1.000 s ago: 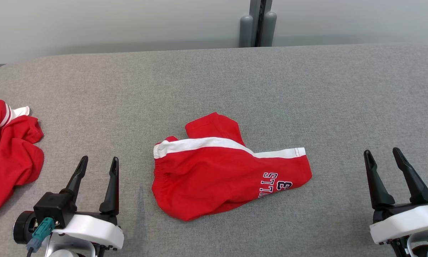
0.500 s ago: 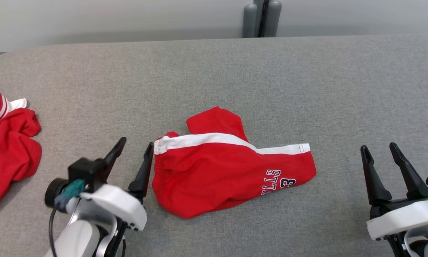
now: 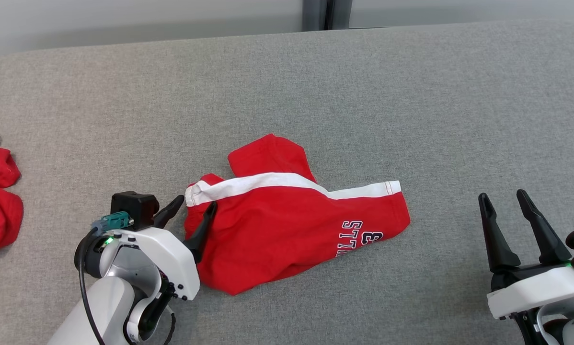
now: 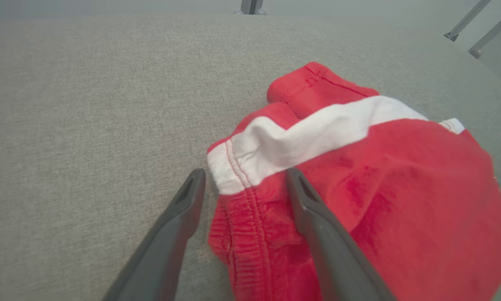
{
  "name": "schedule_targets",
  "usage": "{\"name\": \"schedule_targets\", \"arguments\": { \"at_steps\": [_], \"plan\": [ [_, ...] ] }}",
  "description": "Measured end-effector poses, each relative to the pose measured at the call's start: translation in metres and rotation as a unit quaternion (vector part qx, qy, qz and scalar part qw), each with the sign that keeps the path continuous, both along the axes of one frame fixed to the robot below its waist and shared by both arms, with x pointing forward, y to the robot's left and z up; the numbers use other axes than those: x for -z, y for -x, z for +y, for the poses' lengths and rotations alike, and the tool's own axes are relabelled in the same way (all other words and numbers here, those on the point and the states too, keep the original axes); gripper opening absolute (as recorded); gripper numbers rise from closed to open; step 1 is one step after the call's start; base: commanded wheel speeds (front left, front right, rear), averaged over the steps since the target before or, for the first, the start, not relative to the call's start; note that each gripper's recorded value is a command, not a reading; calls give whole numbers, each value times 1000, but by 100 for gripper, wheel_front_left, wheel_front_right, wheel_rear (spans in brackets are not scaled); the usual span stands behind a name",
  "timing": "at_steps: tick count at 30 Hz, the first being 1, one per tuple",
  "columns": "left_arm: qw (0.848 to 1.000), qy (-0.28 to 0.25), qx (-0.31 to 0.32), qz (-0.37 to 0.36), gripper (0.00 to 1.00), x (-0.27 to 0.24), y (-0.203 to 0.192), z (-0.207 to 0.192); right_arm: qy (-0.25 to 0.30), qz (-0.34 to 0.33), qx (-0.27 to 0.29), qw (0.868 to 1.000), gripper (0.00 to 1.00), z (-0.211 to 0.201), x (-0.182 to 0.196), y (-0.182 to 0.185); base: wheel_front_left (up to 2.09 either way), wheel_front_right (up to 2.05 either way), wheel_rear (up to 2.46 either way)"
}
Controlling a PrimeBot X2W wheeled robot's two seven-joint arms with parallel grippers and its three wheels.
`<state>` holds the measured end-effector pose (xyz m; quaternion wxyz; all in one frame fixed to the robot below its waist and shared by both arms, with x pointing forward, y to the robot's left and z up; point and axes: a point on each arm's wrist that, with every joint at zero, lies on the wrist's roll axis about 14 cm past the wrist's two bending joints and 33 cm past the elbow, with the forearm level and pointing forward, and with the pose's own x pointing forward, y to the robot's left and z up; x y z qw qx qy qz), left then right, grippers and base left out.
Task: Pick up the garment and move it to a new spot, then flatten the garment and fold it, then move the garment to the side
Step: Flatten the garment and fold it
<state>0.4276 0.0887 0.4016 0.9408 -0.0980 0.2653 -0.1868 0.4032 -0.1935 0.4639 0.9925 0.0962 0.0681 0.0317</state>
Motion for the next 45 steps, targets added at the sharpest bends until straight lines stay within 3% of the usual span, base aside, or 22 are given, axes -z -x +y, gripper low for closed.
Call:
{"name": "schedule_targets", "arguments": {
  "at_steps": [3,7,8,18,24,31,34,40,41,42,43,45],
  "plan": [
    [1000,4,-2,-2,96,1,-1,0,-2,1,1,1000,100,-1,1,-1,0,0,0],
    [1000,9,-2,-10,3,-2,-3,-1,-2,-4,-1,1000,100,1,-1,-5,0,0,0],
    [1000,9,-3,-14,0,-3,-5,0,-3,-3,-2,1000,100,1,0,-5,0,0,0],
    [1000,8,0,-30,0,-7,-9,0,2,-8,-10,1000,100,3,-2,-13,0,0,0],
    [998,3,-3,-61,0,-19,-17,3,20,-5,-50,999,100,16,-3,-31,0,0,0],
    [997,7,-12,-82,0,-24,-24,6,27,62,-126,990,100,51,36,-49,0,0,0],
    [996,7,-18,-85,0,-20,-26,9,27,112,-165,980,100,72,67,-52,0,0,0],
    [996,5,-25,-82,0,-12,-28,14,26,153,-197,968,100,88,94,-54,0,0,0],
    [996,4,-26,-82,0,-11,-27,14,29,160,-202,966,49,90,98,-54,0,0,0],
    [996,3,-26,-80,0,-9,-27,14,28,163,-205,965,33,91,99,-55,0,0,0],
    [996,3,-26,-82,0,-9,-27,14,26,165,-207,964,0,91,100,-56,0,0,0],
    [996,2,-25,-86,0,-10,-28,14,26,166,-210,963,0,92,101,-57,0,0,0]
  ]
}}
